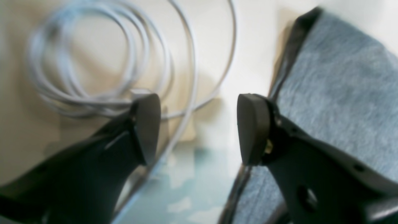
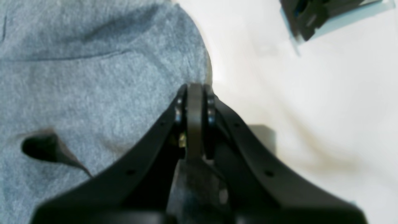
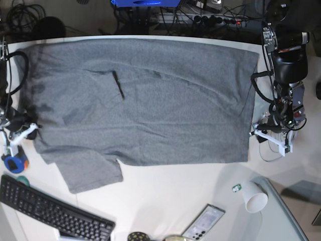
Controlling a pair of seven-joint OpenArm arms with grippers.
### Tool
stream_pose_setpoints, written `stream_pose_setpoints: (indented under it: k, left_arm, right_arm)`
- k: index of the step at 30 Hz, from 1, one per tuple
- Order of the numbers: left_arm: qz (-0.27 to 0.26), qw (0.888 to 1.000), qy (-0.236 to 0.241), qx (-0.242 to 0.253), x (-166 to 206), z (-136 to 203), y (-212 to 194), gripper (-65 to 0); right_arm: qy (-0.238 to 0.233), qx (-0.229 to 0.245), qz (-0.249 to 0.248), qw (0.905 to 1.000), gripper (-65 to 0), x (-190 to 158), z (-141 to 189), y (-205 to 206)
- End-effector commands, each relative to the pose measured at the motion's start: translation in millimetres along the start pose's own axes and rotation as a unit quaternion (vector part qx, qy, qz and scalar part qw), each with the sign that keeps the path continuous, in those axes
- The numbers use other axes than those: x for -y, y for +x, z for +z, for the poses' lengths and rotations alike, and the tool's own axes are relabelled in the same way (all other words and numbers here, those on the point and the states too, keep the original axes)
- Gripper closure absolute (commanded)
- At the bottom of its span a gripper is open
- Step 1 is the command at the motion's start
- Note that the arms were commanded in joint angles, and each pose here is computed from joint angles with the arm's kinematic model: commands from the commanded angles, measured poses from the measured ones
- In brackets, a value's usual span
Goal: Layout the t-shirt on the table in an organized manner, then fold the t-shirt properly
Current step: 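Release the collar corners and move both grippers along the shirt sides to the hem, then grasp the grey shirt's hem corners with both grippers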
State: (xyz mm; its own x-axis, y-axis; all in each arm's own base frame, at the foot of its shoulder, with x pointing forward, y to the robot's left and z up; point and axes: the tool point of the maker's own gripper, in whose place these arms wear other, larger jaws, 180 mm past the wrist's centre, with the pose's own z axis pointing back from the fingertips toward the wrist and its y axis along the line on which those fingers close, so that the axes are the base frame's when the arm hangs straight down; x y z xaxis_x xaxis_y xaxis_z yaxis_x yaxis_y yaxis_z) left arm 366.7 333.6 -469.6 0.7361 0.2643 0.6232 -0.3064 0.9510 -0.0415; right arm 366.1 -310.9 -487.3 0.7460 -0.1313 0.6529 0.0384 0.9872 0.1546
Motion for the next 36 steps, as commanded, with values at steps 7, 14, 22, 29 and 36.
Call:
stream_pose_setpoints:
  k: [7,14,22,29,36]
  left_arm:
    - [-0.039,0.997,-0.069,0.019,49.9,-2.6,19.1,-38.3]
    - [-0.045,0.996,-0.068,0.037,49.4,2.8,30.8,-37.5]
    - [-0.068,0.997,-0.023,0.030,-5.4,8.8,9.1,-37.5]
    - [-0.061,0.997,0.020,0.033,-61.0,9.0,-17.4,-37.5]
    - [-0.044,0.995,0.035,0.087,-80.8,25.4,25.8,-37.5]
  right_arm:
    - [-0.001,0.032,0.001,0.9995,0.0,5.8,3.8,27.9]
    - [-0.002,0.032,0.002,0.9995,0.0,6.7,4.2,28.1]
    - [-0.002,0.032,0.002,0.9995,0.0,6.7,4.2,28.1]
    - [0.019,0.035,0.032,0.9987,0.0,-12.1,6.4,40.3]
    - [0.029,0.031,0.049,0.9979,0.0,-21.1,8.8,44.6]
